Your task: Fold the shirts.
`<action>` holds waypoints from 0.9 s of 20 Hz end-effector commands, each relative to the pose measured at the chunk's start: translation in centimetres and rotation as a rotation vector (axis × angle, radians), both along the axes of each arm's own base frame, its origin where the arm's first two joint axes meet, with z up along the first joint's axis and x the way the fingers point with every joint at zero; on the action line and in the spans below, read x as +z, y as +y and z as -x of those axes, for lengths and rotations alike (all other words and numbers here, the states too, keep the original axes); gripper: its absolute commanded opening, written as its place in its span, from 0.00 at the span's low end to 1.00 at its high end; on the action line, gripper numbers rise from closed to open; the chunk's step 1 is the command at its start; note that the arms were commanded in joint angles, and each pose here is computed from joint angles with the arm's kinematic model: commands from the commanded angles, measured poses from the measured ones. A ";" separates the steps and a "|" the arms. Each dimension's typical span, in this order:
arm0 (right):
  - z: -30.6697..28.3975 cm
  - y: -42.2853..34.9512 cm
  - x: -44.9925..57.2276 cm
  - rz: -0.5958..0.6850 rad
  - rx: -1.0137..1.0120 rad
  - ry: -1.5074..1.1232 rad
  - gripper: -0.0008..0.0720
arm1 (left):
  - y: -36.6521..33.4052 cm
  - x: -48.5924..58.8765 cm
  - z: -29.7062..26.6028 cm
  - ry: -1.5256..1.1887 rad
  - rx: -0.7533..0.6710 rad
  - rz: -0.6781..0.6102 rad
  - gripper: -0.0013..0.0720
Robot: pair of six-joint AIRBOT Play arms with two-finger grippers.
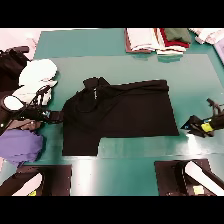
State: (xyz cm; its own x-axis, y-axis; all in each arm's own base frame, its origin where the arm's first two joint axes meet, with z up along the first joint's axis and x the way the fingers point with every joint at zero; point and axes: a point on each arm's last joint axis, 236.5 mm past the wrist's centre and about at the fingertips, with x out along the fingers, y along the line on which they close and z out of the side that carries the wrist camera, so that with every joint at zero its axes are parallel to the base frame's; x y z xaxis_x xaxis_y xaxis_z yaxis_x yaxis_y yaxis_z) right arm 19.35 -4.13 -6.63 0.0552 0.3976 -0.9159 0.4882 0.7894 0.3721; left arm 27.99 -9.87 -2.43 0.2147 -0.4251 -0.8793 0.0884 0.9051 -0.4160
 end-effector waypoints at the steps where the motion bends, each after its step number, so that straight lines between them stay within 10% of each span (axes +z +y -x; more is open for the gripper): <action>1: 0.1 2.3 -2.6 -0.094 -0.021 0.026 0.63 | 0.0 0.2 -0.2 -0.008 0.006 0.003 0.05; 5: -1.6 5.7 -3.3 -0.124 0.081 0.008 0.34 | -0.1 0.2 -0.1 0.001 0.021 0.008 0.05; 7: -2.0 7.1 -2.8 -0.110 0.181 -0.022 0.04 | 0.0 0.5 -0.3 -0.006 0.024 0.008 0.05; 14: -13.5 7.1 21.8 0.223 0.354 -0.772 0.03 | 0.2 25.9 -4.3 -0.652 0.079 0.039 0.05; 18: -11.5 7.1 42.8 0.456 0.309 -1.272 0.03 | 0.2 47.5 2.8 -1.185 0.085 0.068 0.05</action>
State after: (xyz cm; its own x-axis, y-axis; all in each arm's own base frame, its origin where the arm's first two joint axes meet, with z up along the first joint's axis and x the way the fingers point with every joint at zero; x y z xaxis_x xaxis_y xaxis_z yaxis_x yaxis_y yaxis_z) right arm 33.66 2.23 22.48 0.7304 0.2776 -0.6240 -0.1530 0.9570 0.2466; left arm 31.27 -9.74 31.68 0.8206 -0.4159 -0.3918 0.3297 0.9047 -0.2698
